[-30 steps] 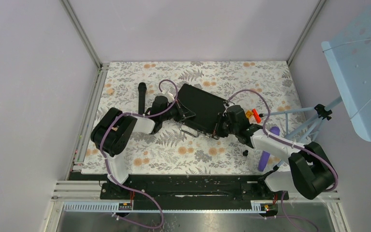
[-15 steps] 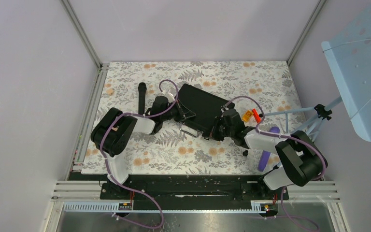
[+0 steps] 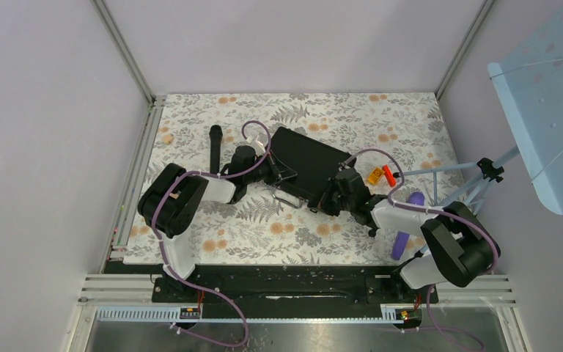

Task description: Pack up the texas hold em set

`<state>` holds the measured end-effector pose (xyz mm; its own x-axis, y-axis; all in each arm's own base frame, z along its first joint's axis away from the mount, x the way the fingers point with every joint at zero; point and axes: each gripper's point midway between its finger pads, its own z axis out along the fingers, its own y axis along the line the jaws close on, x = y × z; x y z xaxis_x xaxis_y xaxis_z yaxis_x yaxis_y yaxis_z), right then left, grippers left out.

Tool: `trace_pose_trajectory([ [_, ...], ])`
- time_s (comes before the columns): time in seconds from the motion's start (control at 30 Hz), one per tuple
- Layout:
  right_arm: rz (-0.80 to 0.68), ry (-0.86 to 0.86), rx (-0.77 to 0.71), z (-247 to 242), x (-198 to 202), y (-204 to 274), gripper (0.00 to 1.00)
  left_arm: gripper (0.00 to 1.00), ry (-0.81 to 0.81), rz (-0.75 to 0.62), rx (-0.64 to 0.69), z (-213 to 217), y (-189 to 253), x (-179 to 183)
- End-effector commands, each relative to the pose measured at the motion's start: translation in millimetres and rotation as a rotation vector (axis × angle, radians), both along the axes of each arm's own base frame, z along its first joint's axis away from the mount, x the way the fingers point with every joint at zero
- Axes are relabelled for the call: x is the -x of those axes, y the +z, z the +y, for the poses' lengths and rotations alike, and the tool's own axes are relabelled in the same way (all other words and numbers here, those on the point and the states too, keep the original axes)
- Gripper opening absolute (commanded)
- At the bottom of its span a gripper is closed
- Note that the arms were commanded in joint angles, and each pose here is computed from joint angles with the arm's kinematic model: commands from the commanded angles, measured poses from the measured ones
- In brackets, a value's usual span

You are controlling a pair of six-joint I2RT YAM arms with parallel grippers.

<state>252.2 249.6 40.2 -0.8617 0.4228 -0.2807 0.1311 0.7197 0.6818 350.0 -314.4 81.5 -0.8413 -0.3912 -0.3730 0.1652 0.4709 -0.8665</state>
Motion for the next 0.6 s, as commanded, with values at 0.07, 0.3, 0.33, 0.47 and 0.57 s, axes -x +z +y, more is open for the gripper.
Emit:
trace_pose_trajectory([
  [0.07,0.204,-0.222,0.402,-101,55,-83,0.00,0.00,-0.011,0.079,-0.105,8,-37,13],
  [0.3,0.200,-0.252,0.439,-107,60,-85,0.00,0.00,-0.027,0.077,-0.100,6,-35,13],
  [0.33,0.201,-0.256,0.438,-108,60,-84,0.00,0.00,-0.029,0.076,-0.100,6,-35,13],
  [0.47,0.143,-0.249,0.407,-104,53,-70,0.00,0.00,-0.038,0.070,-0.094,5,-31,14],
  [0.57,0.034,-0.196,0.342,-93,42,-45,0.00,0.00,-0.038,0.043,-0.096,6,-21,14],
])
